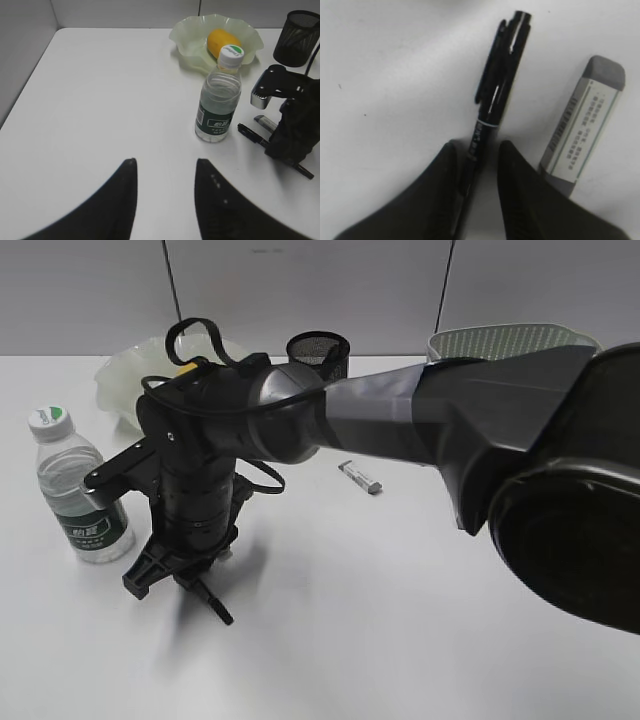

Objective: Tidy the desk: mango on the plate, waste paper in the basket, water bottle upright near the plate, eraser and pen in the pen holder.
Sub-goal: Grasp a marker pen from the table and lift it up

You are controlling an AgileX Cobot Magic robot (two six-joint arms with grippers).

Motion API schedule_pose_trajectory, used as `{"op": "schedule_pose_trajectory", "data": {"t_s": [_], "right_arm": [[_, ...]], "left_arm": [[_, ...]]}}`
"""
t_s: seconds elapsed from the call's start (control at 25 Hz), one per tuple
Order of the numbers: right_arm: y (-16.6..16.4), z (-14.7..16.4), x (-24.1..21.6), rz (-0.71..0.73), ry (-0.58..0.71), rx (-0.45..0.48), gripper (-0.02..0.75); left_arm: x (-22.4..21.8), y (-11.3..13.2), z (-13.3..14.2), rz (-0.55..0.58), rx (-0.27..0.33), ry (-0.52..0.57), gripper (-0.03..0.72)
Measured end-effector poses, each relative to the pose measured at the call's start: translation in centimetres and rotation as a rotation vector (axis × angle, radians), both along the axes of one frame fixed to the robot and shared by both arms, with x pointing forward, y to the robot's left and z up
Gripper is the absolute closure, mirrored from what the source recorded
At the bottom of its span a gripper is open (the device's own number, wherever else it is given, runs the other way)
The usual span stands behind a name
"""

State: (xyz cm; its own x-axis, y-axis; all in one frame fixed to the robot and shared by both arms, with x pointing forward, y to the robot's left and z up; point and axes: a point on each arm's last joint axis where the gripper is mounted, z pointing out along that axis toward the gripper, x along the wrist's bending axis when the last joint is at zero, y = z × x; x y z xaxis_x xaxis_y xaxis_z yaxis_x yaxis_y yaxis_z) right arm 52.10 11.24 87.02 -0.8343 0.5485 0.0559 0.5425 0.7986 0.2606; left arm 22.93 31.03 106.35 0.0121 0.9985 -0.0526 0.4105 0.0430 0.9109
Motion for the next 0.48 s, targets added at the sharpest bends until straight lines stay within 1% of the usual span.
{"op": "schedule_pose_trajectory", "data": {"t_s": [0.04,0.08,0.16,0.24,0.32,0.4,0.48], "right_arm": [[0.0,0.0,0.0,0.000,0.000,-0.001,0.512],[0.0,0.0,0.0,0.001,-0.002,-0.003,0.538],[0.0,0.0,0.1,-0.001,-0.003,-0.006,0.642],[0.0,0.2,0.1,-0.004,-0.002,-0.011,0.650],[-0.2,1.0,0.0,-0.009,-0.003,-0.025,0.650],[-0.6,3.2,0.0,-0.015,-0.024,-0.028,0.650],[-1.1,7.0,0.2,-0.030,-0.092,0.005,0.650]], "left_arm": [[0.0,0.0,0.0,0.000,0.000,0.000,0.400],[0.0,0.0,0.0,0.000,0.000,0.000,0.400],[0.0,0.0,0.0,0.000,0.000,0.000,0.400],[0.0,0.0,0.0,0.000,0.000,0.000,0.400],[0.0,0.0,0.0,0.000,0.000,0.000,0.402],[0.0,0.0,0.0,0.000,0.000,0.000,0.417],[0.0,0.0,0.0,0.000,0.000,0.000,0.437]]}}
